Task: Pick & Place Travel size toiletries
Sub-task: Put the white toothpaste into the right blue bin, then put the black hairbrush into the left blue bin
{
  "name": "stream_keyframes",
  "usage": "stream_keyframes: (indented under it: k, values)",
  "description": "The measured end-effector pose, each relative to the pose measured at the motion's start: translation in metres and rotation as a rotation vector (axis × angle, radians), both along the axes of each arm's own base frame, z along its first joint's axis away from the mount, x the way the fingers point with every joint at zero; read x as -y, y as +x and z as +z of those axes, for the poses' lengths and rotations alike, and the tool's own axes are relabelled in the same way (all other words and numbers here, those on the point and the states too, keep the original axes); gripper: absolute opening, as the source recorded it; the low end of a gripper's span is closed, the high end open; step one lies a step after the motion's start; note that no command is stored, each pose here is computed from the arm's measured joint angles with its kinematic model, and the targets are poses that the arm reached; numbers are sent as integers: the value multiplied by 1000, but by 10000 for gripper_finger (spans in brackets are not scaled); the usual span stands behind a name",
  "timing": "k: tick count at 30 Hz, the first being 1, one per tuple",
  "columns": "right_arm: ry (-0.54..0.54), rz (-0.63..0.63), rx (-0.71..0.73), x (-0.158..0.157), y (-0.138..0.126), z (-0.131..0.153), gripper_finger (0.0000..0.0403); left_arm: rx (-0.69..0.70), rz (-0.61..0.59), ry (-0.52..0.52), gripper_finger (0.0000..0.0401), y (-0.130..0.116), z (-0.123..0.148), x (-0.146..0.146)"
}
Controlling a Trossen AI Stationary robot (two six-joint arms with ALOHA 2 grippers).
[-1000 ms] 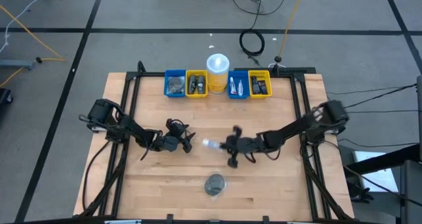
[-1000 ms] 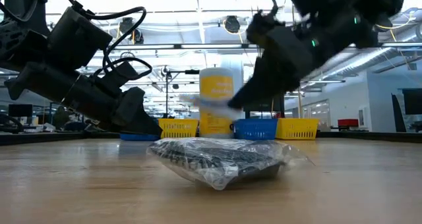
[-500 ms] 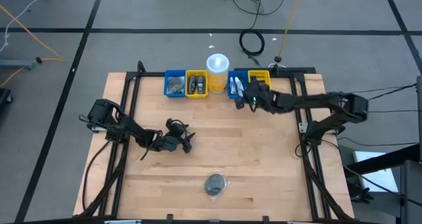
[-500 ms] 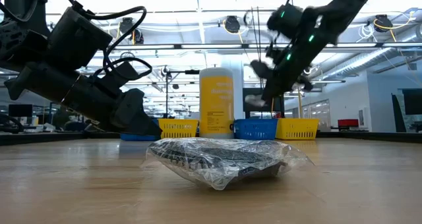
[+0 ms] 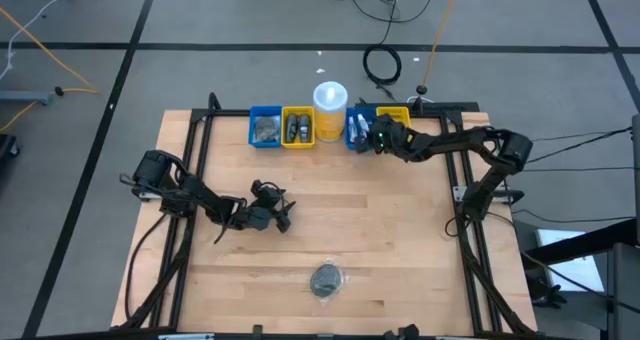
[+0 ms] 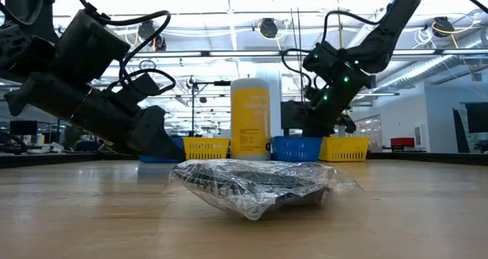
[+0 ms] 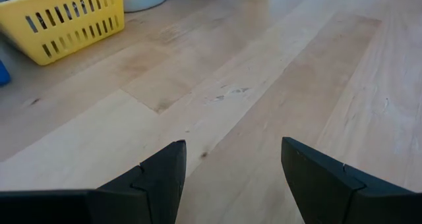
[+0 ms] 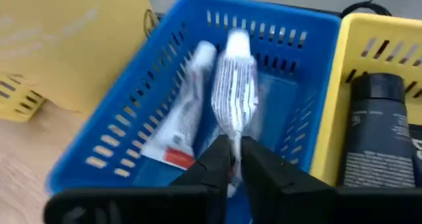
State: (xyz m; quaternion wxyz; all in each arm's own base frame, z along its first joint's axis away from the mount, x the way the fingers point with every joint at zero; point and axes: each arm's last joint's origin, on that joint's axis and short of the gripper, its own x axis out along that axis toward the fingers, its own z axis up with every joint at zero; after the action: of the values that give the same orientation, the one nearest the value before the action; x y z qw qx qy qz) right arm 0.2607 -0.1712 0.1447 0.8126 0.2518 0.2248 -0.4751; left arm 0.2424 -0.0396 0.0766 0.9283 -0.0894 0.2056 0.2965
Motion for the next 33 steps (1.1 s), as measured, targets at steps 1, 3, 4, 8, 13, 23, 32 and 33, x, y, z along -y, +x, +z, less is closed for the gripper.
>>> stream_keyframes:
  k: [1,3,4,8,13,23,32,33]
  values:
    - [6,-2,-1,0,0,-2,34,1,1,-3,241,0,0,0]
    - [1,-1,3,1,1,-2,51,3,4,-8,241,0,0,0]
    - [-3,1,2,0,1,-2,62,3,4,-8,241,0,0,0]
    - [-38,29,7,-2,0,9,107,2,4,-8,241,0,0,0]
    - [-128,187,79,-17,1,45,149,7,7,-14,241,0,0,0]
    - [-238,701,151,-128,23,77,155,11,0,-25,241,0,0,2]
    - [-18,1083,330,-237,23,17,153,16,0,-29,241,0,0,2]
    - [-7,1106,355,-246,23,11,155,18,-3,-25,241,0,0,2]
